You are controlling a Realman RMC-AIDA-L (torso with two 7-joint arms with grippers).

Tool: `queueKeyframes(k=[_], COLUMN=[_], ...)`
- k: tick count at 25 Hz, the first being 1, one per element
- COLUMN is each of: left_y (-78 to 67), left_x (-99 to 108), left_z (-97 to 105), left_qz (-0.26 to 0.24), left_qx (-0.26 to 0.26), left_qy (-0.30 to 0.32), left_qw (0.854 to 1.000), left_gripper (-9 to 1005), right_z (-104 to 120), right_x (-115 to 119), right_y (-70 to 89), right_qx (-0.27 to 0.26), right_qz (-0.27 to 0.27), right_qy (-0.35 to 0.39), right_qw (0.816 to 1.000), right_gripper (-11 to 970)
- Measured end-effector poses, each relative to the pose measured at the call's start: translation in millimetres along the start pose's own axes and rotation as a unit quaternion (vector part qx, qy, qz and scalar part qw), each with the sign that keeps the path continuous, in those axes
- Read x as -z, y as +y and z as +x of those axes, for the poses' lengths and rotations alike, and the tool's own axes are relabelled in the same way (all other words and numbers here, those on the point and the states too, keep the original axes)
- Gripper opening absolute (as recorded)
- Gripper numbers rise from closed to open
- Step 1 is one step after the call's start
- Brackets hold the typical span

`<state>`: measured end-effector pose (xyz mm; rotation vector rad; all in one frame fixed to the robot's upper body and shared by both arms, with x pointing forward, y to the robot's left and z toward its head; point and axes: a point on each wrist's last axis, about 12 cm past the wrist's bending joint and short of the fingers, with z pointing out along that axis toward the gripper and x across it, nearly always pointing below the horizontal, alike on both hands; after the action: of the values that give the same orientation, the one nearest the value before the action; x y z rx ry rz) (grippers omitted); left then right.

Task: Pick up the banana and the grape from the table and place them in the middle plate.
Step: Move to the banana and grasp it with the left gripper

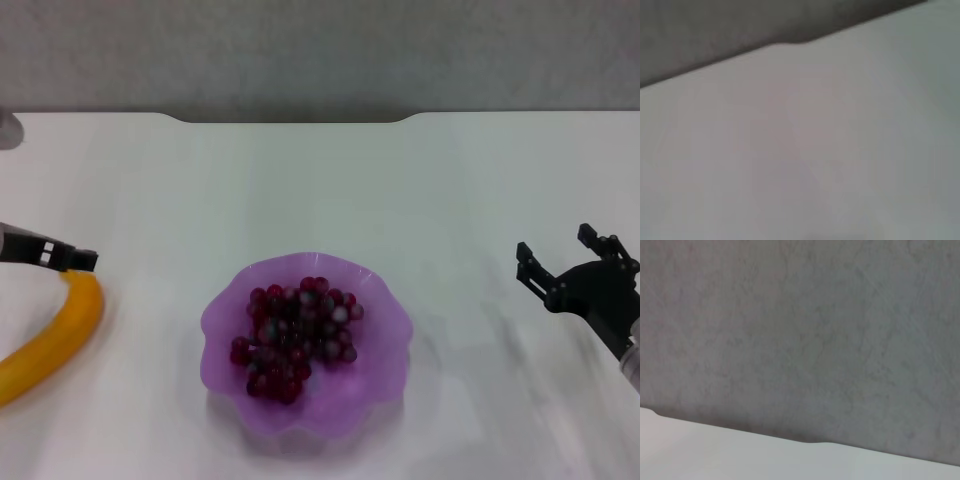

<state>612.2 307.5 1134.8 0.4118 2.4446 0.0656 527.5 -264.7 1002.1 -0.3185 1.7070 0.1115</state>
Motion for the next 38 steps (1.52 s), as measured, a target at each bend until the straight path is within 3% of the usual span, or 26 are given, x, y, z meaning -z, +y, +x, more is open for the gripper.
queueKeyframes(k=[12,25,38], left_y=[-6.4,-8.4,-8.6], left_x=[-3,-27,-37], left_z=[5,15,19], left_qz=[0.004,-0.004,-0.006], left_qx=[-0.024,-0.041,-0.037], left_qy=[0.082,0.124,0.129], left_qw=[0.996,0.991,0.991], left_gripper=[877,877,877], right_z=[0,0,-1], right_x=[0,-1,-1], right_y=[0.8,1.2,2.3], right_qx=[0.002,0.003,0.003], right_qz=[-0.003,-0.005,-0.007], right_qy=[0.001,0.000,-0.002], right_qw=[1.000,1.000,1.000], right_gripper=[863,862,862])
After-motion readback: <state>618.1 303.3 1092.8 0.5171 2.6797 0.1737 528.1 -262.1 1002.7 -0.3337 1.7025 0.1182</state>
